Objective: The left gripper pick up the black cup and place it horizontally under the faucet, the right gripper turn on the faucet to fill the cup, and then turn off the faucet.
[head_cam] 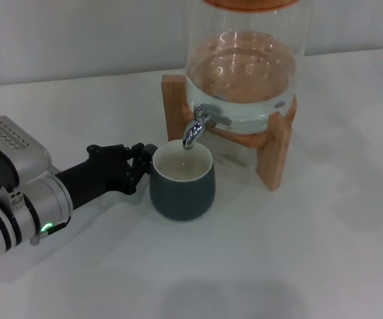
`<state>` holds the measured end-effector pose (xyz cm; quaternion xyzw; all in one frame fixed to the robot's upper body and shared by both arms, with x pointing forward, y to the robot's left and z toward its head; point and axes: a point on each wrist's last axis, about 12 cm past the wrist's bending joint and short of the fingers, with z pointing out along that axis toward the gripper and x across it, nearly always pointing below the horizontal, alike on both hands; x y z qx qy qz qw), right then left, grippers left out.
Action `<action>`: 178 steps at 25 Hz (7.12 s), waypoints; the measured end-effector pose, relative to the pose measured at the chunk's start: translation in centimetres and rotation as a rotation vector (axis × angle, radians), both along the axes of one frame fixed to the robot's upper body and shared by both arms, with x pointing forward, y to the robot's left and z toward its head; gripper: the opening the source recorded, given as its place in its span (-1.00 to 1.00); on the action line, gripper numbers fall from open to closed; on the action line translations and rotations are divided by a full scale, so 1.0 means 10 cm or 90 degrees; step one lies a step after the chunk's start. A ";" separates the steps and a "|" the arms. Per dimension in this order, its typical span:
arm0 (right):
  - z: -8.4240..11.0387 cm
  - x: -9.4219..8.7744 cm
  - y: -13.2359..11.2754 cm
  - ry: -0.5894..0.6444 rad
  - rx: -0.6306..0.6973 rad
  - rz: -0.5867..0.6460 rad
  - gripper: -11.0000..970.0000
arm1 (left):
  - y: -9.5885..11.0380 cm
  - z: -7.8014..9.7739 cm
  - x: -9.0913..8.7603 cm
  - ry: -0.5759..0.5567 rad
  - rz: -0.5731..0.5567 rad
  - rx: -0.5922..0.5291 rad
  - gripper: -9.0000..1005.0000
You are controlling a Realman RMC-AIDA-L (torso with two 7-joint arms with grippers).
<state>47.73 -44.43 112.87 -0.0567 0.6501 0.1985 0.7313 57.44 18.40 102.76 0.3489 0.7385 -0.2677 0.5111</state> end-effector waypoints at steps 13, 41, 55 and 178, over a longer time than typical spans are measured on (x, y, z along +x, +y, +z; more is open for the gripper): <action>0.00 0.00 0.00 -0.005 -0.002 -0.004 0.67 | 0.00 0.02 0.01 -0.004 0.000 -0.005 -0.48; 0.01 -0.01 -0.04 -0.008 0.000 -0.015 0.67 | 0.51 -0.01 -0.29 -0.033 0.032 -0.071 -0.43; 0.01 -0.09 -0.05 0.003 0.007 0.000 0.67 | 1.10 0.33 -0.63 -0.171 0.126 -0.267 -0.41; 0.19 0.13 1.87 0.146 -0.110 0.489 0.62 | 1.58 0.65 -1.01 -0.299 0.174 -0.378 0.54</action>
